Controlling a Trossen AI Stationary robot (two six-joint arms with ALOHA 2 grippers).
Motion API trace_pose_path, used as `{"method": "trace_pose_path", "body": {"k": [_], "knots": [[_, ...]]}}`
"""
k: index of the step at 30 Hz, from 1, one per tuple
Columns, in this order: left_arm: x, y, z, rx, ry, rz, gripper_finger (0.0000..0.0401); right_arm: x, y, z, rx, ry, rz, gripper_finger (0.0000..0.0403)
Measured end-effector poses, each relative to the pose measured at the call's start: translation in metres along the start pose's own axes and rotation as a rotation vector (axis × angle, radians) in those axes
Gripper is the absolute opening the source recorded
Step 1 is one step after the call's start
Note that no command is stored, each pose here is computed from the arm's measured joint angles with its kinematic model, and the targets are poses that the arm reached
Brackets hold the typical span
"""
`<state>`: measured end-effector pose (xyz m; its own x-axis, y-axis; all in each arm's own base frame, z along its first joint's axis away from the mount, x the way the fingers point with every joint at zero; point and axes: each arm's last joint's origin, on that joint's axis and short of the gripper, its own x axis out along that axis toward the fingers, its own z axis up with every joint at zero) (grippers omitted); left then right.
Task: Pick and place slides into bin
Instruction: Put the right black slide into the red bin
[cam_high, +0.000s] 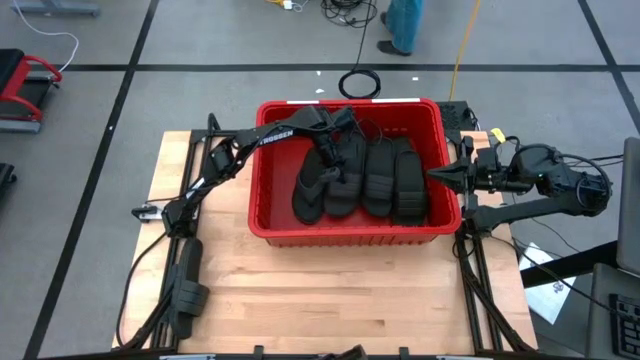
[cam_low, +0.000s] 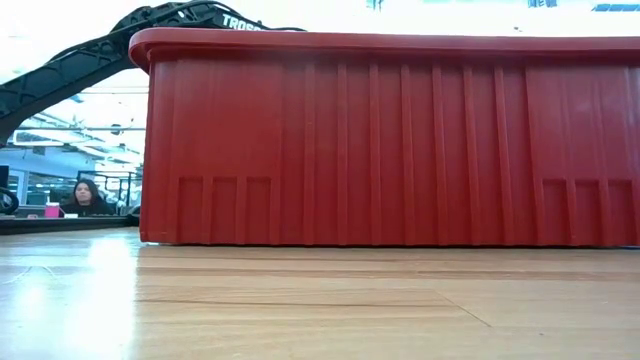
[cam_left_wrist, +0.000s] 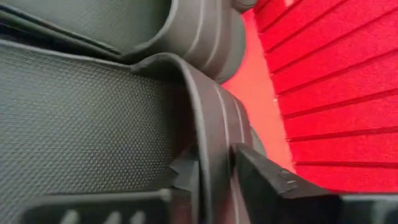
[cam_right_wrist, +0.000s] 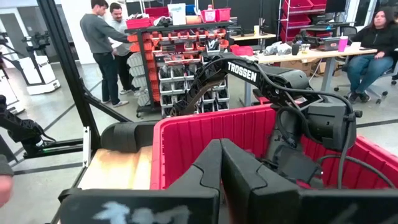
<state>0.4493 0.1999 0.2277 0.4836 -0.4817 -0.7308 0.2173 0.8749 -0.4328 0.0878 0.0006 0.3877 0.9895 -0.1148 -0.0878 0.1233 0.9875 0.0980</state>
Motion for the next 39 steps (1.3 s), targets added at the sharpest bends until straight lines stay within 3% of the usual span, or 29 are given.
{"method": "trace_pose_path", "body": {"k": [8, 15, 26, 32, 39], "knots": [[0.0, 0.002, 0.0, -0.006, 0.02, 0.056, 0.0185, 0.0, 0.0, 0.0, 0.004, 0.0, 0.0, 0.0], [0.0, 0.001, 0.0, -0.062, 0.015, 0.04, 0.0239, 0.0, 0.0, 0.0, 0.004, 0.0, 0.001, 0.0], [-0.002, -0.001, 0.002, -0.038, -0.003, 0.026, 0.0271, 0.0, 0.0, 0.0, 0.004, 0.0, 0.005, 0.0], [-0.011, -0.003, 0.009, 0.07, -0.001, 0.107, 0.028, 0.0, 0.002, 0.0, 0.005, 0.006, 0.057, 0.0], [-0.029, -0.01, 0.014, 0.153, 0.041, 0.275, 0.028, 0.0, 0.002, 0.0, 0.03, 0.008, 0.057, 0.0]]}}
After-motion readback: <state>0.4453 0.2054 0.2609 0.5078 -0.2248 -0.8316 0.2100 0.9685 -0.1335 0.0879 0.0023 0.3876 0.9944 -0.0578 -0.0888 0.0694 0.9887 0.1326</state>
